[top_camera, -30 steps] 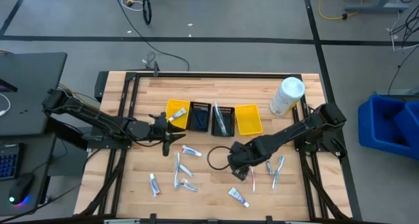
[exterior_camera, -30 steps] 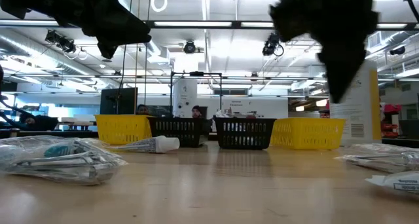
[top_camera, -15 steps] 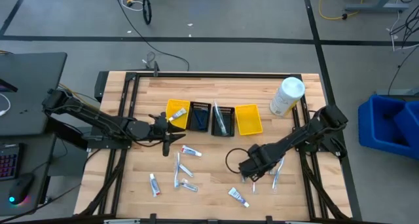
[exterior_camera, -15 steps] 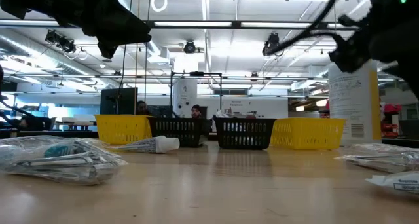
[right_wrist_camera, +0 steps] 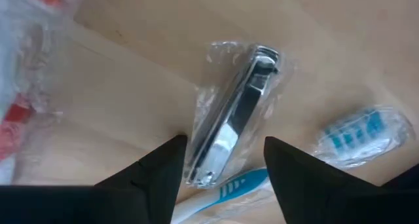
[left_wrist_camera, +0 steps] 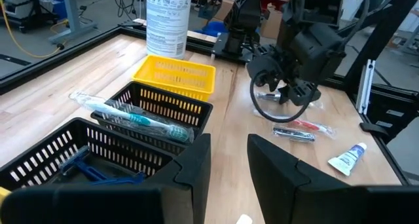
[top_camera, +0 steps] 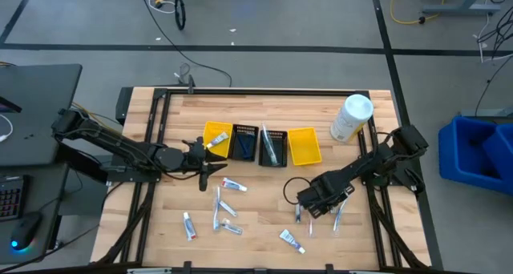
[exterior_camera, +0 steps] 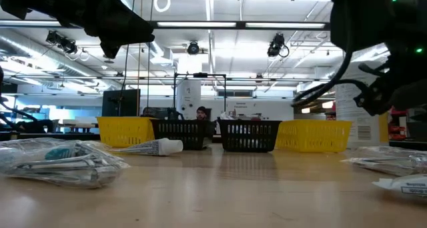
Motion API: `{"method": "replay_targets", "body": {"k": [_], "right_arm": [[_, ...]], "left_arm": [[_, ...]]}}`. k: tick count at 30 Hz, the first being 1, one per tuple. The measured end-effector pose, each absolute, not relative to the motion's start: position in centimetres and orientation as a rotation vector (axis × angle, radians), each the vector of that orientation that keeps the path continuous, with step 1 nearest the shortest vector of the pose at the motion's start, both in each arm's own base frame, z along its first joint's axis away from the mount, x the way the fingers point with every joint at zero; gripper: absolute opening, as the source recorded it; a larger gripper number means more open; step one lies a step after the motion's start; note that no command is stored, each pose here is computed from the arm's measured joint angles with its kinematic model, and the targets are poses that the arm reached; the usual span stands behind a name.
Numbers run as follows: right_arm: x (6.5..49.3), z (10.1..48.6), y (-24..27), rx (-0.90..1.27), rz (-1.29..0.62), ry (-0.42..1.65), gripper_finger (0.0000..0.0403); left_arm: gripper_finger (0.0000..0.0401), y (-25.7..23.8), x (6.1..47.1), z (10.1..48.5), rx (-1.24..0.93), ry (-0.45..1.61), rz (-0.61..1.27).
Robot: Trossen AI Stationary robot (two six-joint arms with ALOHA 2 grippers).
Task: Pick & Place Travel size toiletries
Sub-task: Put the silver nail cutter into the right yellow bin
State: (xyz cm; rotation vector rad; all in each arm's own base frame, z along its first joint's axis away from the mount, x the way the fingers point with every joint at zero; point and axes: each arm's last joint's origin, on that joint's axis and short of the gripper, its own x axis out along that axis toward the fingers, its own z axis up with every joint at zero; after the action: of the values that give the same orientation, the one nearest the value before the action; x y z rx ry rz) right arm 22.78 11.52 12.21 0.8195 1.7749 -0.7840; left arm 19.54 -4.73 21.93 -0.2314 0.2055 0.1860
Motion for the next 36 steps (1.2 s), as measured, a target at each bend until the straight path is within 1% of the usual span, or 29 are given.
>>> {"method": "replay_targets", "body": {"k": [9,12,15,18,22,26,29,32,36], "right_arm": [[23.0,12.0,11.5,0.798,-0.733,1.770,0.0119],[23.0,12.2,11.5,0.800,-0.727,1.761,0.0091],[22.8,13.0,11.4,0.812,-0.715,1.726,0.0073],[22.6,14.3,10.9,0.775,-0.736,1.615,0.0065],[22.3,17.0,10.1,0.756,-0.719,1.424,0.0065],[22.2,19.7,8.3,0.701,-0.774,1.110,0.0070],[22.4,21.3,7.1,0.603,-0.790,0.905,0.0070],[23.0,22.0,5.6,0.494,-0.807,0.814,0.0070],[24.1,21.9,3.1,0.456,-0.794,0.815,0.0073]], "left_arm": [[0.0110,-4.7,19.5,21.9,-0.220,0.205,0.188],[0.0110,-4.7,19.5,21.9,-0.220,0.206,0.188],[0.0110,-4.7,19.5,21.9,-0.221,0.206,0.189],[0.0110,-4.7,19.5,21.9,-0.221,0.206,0.189],[0.0110,-4.7,19.5,21.9,-0.223,0.206,0.189],[0.0110,-4.7,19.5,21.9,-0.223,0.205,0.189],[0.0110,-4.7,19.5,21.9,-0.223,0.205,0.191],[0.0110,-4.7,19.5,21.9,-0.222,0.205,0.193],[0.0110,-4.7,19.5,21.9,-0.223,0.205,0.193]]}}
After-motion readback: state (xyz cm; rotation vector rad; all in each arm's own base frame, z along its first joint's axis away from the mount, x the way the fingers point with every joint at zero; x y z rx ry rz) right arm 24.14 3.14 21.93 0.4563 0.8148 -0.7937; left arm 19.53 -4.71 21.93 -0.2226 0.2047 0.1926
